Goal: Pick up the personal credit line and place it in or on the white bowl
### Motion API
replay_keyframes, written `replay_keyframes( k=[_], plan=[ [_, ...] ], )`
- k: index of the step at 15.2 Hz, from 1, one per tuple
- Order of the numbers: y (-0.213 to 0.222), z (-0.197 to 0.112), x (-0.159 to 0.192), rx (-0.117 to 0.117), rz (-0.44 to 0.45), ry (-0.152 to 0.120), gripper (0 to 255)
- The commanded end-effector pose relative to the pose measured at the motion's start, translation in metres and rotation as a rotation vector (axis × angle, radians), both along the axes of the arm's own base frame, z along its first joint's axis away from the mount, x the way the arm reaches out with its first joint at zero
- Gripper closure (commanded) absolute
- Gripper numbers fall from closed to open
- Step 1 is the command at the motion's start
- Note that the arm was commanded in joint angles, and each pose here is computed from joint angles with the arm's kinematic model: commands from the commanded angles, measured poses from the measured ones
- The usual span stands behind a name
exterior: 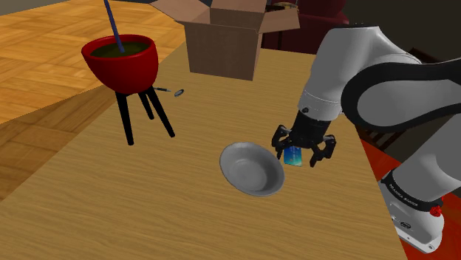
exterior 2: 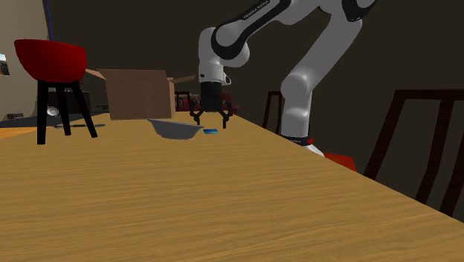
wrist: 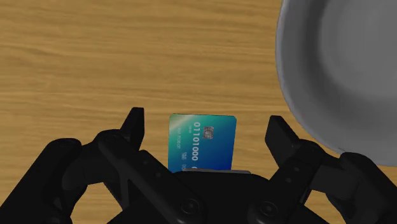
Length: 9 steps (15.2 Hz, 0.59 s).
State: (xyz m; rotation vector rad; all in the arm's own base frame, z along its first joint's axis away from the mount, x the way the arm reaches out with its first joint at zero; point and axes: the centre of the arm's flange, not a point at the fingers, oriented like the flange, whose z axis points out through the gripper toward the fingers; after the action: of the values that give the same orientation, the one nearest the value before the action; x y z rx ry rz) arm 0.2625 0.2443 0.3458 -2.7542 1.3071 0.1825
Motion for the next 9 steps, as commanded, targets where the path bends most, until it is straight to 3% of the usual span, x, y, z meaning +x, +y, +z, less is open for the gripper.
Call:
replay_keyframes(
  k=[1,8,9],
  plan=[
    [0.0001,-0.0098,-0.0007,0.000,0.000,0.000,0],
    [0.0001,-0.0098,-0.0007,0.000,0.000,0.000,0],
    [0.0001,-0.0098,-0.0007,0.000,0.000,0.000,255]
  ],
)
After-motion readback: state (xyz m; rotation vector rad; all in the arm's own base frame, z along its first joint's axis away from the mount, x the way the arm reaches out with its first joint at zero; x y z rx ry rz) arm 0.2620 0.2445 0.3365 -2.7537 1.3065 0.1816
